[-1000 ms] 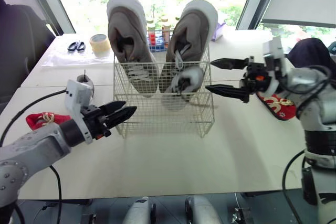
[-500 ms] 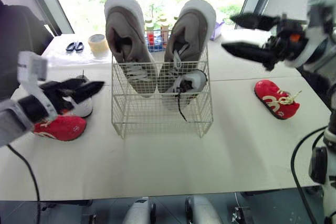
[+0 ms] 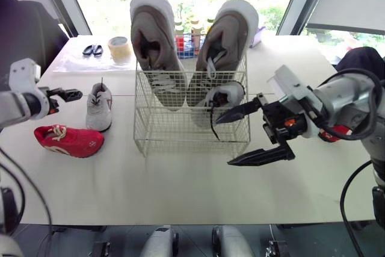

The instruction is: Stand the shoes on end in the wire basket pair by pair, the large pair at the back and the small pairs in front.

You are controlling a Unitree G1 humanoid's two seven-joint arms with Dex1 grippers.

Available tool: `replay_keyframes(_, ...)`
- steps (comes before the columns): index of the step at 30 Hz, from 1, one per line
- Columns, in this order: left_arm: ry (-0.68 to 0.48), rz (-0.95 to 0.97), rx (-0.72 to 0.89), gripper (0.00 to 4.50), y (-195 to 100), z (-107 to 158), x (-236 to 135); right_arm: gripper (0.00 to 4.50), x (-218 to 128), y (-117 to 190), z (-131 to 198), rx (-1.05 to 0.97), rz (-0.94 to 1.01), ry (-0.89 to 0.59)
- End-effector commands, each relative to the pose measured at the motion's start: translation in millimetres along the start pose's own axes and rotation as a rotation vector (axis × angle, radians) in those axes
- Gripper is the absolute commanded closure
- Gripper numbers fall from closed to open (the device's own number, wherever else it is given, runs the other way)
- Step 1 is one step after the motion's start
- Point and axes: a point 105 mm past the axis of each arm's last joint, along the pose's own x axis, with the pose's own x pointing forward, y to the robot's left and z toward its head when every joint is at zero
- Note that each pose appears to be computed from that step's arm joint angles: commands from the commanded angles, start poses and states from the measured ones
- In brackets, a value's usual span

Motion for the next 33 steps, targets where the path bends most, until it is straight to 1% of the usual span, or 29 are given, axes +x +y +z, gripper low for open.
replay_keyframes(1,0.043,0.043,0.021,0.04,5.2,0.7,10.4,0.00,-4.4,-1.4,3.0,-0.057,-0.034,0.022)
replay_keyframes(3,0.070,0.046,0.029,0.04,3.9,-2.8,19.3,0.00,-4.9,-1.4,4.7,-0.062,-0.043,0.013)
replay_keyframes(7,0.112,0.106,-0.005,0.04,13.0,-22.0,42.9,0.00,-6.8,-1.9,8.5,-0.063,-0.089,-0.001)
replay_keyframes(11,0.137,0.147,0.013,0.04,17.4,-42.1,59.4,0.00,-10.0,-2.1,11.5,-0.054,-0.129,-0.013)
replay_keyframes(12,0.147,0.150,0.016,0.27,17.0,-49.6,64.3,0.00,-11.2,-2.7,13.0,-0.052,-0.141,-0.019)
replay_keyframes(14,0.166,0.137,0.025,0.93,13.7,-62.7,72.2,0.00,-12.4,-3.2,15.7,-0.051,-0.155,-0.026)
replay_keyframes(16,0.174,0.143,0.031,1.86,12.1,-72.3,78.2,0.00,-12.9,-4.2,17.9,-0.048,-0.173,-0.033)
replay_keyframes(19,0.173,0.151,0.036,3.26,9.0,-76.9,82.9,0.00,-14.7,-4.6,18.2,-0.041,-0.196,-0.031)
replay_keyframes(20,0.168,0.150,0.031,3.68,7.6,-76.1,83.5,0.00,-15.4,-4.4,17.8,-0.037,-0.201,-0.028)
replay_keyframes(22,0.142,0.139,0.006,4.36,4.0,-68.0,82.8,0.00,-16.4,-4.1,16.5,-0.029,-0.210,-0.021)
replay_keyframes(23,0.126,0.135,-0.009,4.47,3.1,-63.4,82.0,0.00,-16.5,-4.1,15.9,-0.027,-0.213,-0.019)
replay_keyframes(25,0.061,0.123,-0.042,4.47,1.8,-44.8,77.5,0.00,-16.7,-4.4,13.6,-0.018,-0.220,-0.016)
replay_keyframes(28,0.018,0.137,-0.058,4.47,3.6,-31.2,72.7,0.00,-18.6,-5.1,10.5,-0.009,-0.232,-0.008)
replay_keyframes(30,-0.082,0.087,-0.086,4.47,-8.7,0.4,63.6,0.00,-31.4,-11.4,13.2,0.030,-0.266,-0.034)
replay_keyframes(31,-0.112,0.059,-0.105,4.47,-15.2,10.9,59.2,0.00,-37.7,-14.2,13.5,0.048,-0.282,-0.046)
replay_keyframes(32,-0.140,0.032,-0.130,4.47,-21.4,18.6,55.7,0.00,-43.1,-16.7,13.0,0.070,-0.296,-0.063)
replay_keyframes(33,-0.150,0.016,-0.144,4.47,-27.7,20.3,54.8,0.00,-48.7,-17.3,10.5,0.085,-0.305,-0.071)
